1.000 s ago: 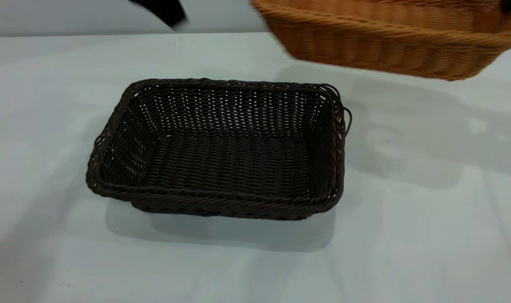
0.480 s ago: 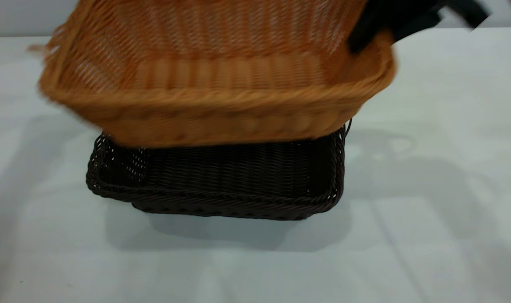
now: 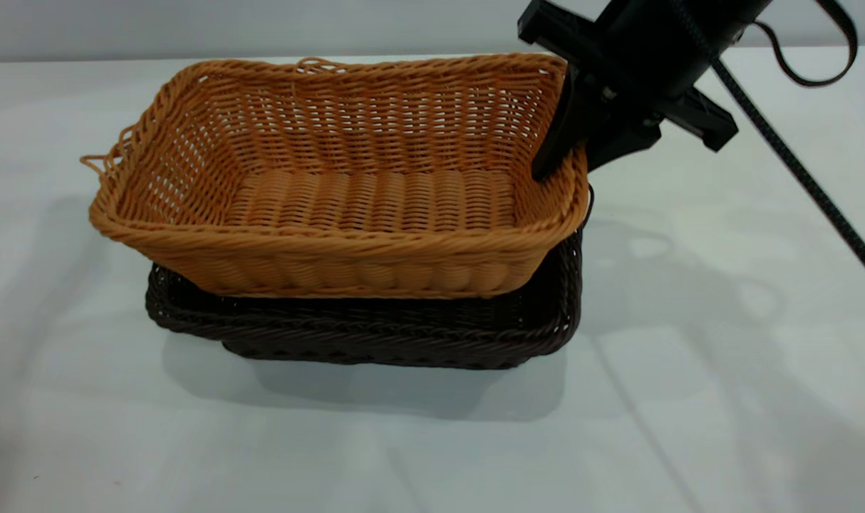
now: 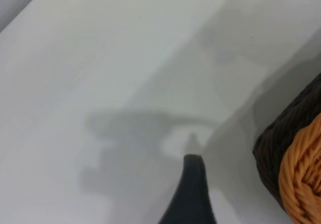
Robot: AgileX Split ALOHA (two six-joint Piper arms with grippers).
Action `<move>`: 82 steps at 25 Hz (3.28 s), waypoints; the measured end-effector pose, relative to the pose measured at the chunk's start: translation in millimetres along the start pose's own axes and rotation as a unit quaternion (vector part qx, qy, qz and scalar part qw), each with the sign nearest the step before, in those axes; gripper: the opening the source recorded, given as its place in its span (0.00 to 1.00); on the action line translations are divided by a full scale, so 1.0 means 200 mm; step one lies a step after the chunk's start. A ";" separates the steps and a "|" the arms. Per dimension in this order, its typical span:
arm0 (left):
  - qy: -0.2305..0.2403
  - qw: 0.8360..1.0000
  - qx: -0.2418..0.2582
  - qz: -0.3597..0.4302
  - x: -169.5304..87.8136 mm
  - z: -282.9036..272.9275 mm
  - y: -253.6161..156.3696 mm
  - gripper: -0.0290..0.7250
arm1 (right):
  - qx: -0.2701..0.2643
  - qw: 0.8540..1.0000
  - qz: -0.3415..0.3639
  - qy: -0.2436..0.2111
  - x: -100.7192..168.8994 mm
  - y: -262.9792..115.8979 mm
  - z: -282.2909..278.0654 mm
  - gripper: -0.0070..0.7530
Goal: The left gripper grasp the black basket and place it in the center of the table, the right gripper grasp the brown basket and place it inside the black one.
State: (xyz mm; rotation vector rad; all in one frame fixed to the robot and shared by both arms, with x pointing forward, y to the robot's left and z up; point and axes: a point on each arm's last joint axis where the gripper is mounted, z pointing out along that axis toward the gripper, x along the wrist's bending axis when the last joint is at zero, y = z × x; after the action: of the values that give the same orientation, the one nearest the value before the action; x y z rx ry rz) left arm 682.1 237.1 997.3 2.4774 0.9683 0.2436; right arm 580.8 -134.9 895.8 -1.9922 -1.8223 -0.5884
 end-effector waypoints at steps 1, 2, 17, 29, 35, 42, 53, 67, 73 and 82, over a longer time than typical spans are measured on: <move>0.000 1.000 0.000 0.000 0.00 0.00 0.00 0.80 | 0.001 1.000 0.009 0.000 0.00 0.00 0.01 0.09; 0.000 1.000 0.000 0.000 0.00 0.00 0.00 0.80 | 0.002 1.000 0.015 0.000 0.00 0.00 0.01 0.09; 0.002 1.000 -0.001 0.001 0.00 0.00 0.00 0.80 | -0.008 1.000 0.005 -0.004 0.00 0.02 0.00 0.67; 0.053 0.997 -0.057 -0.003 -0.06 -0.33 0.10 0.80 | 0.025 0.992 -0.120 -0.013 0.11 0.27 -0.40 0.78; 0.098 0.990 -0.097 -0.038 -0.18 -0.70 0.13 0.80 | -0.052 0.977 -0.205 0.010 0.37 0.25 -0.81 0.78; 0.111 0.987 -0.077 -0.093 -0.38 -1.06 0.04 0.80 | -0.150 0.949 -0.275 0.032 0.57 -0.04 -1.29 0.78; 0.179 0.963 -0.098 -0.174 -0.63 -1.48 -0.12 0.80 | -0.253 0.905 -0.338 0.052 0.63 -0.63 -1.72 0.78; 0.193 0.945 -0.103 -0.244 -0.87 -1.53 -0.43 0.80 | -0.255 0.902 -0.345 0.051 0.27 -1.31 -1.56 0.78; 0.168 0.946 -0.044 -0.275 -1.00 -1.33 -0.70 0.80 | -0.259 0.902 -0.343 0.047 0.06 -1.54 -1.38 0.78; 0.171 0.945 -0.053 -0.273 -1.21 -1.22 -1.02 0.80 | -0.297 0.884 -0.357 -0.057 -0.19 -1.66 -1.22 0.78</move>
State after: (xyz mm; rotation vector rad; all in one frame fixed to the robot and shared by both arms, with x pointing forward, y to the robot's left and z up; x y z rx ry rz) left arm 302.7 291.3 1114.4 2.0039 1.6885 0.5310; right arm 234.3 -268.4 1078.6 -1.6166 -2.7074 -1.4113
